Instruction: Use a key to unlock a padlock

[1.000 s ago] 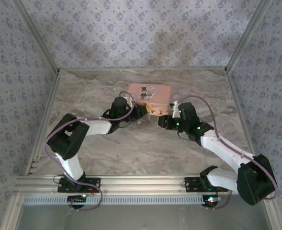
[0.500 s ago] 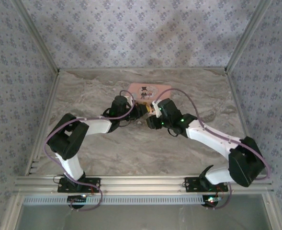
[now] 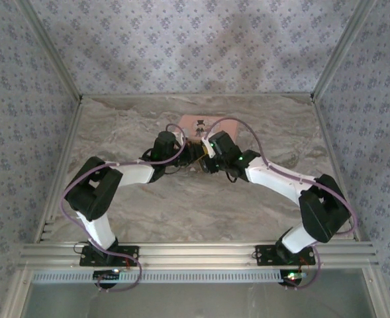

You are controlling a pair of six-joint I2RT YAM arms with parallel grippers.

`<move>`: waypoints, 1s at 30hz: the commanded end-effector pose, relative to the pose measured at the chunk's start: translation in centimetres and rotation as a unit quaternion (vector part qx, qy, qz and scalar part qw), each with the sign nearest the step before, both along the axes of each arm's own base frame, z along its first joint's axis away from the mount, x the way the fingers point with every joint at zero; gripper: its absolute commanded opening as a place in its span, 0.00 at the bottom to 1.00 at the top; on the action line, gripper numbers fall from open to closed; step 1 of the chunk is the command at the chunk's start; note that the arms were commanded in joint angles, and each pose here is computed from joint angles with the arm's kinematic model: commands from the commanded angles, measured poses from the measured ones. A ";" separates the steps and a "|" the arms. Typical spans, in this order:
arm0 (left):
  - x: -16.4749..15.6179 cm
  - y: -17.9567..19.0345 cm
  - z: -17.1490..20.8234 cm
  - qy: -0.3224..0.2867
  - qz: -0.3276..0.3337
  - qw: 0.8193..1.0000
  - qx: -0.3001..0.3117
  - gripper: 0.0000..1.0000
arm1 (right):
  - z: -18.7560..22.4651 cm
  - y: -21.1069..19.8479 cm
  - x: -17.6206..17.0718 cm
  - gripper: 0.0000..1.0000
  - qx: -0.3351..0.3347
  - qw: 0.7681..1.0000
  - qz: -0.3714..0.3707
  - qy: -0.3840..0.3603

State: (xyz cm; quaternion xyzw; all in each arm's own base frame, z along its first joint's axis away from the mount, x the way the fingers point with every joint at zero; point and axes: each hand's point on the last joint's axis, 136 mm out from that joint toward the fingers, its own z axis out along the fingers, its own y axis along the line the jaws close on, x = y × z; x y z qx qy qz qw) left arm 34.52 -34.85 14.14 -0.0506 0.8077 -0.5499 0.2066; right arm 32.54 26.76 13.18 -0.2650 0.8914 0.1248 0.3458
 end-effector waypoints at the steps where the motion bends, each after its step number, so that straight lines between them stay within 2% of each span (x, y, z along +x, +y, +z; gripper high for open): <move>1: 0.3 -0.9 3.7 -0.032 -0.018 0.998 -0.047 0.00 | 0.4 0.2 0.7 0.42 -0.020 1.000 0.004 -0.016; 5: 0.3 -0.9 3.6 -0.030 -0.018 0.998 -0.048 0.00 | 0.4 0.4 0.9 0.36 -0.030 0.999 0.007 -0.016; 11: 0.3 -0.9 3.7 -0.031 -0.018 0.998 -0.048 0.00 | -0.1 0.6 0.0 0.02 -0.022 0.999 0.027 0.008; 17: 0.2 -0.7 3.3 -0.031 -0.018 0.998 -0.044 0.00 | 0.3 0.7 -1.0 0.00 0.062 0.995 0.048 0.064; 18: 0.2 -0.7 3.2 -0.030 -0.018 0.998 -0.043 0.00 | 0.4 0.8 -1.2 0.03 0.075 0.993 0.049 0.076; 20: 0.2 -0.7 3.2 -0.031 -0.017 0.999 -0.041 0.00 | 0.7 0.4 -1.2 0.30 0.093 0.992 0.037 0.076; 21: 0.2 -0.6 3.2 -0.031 -0.017 0.999 -0.041 0.00 | 1.0 0.0 -1.1 0.40 0.094 0.993 0.027 0.069; 22: 0.2 -0.6 3.1 -0.030 -0.017 0.999 -0.039 0.00 | 1.4 -0.4 -1.0 0.43 0.093 0.993 0.022 0.062; 30: 0.2 -0.6 3.0 -0.028 -0.018 0.999 -0.042 0.00 | 3.2 -1.0 -1.1 0.45 0.085 0.995 0.016 0.038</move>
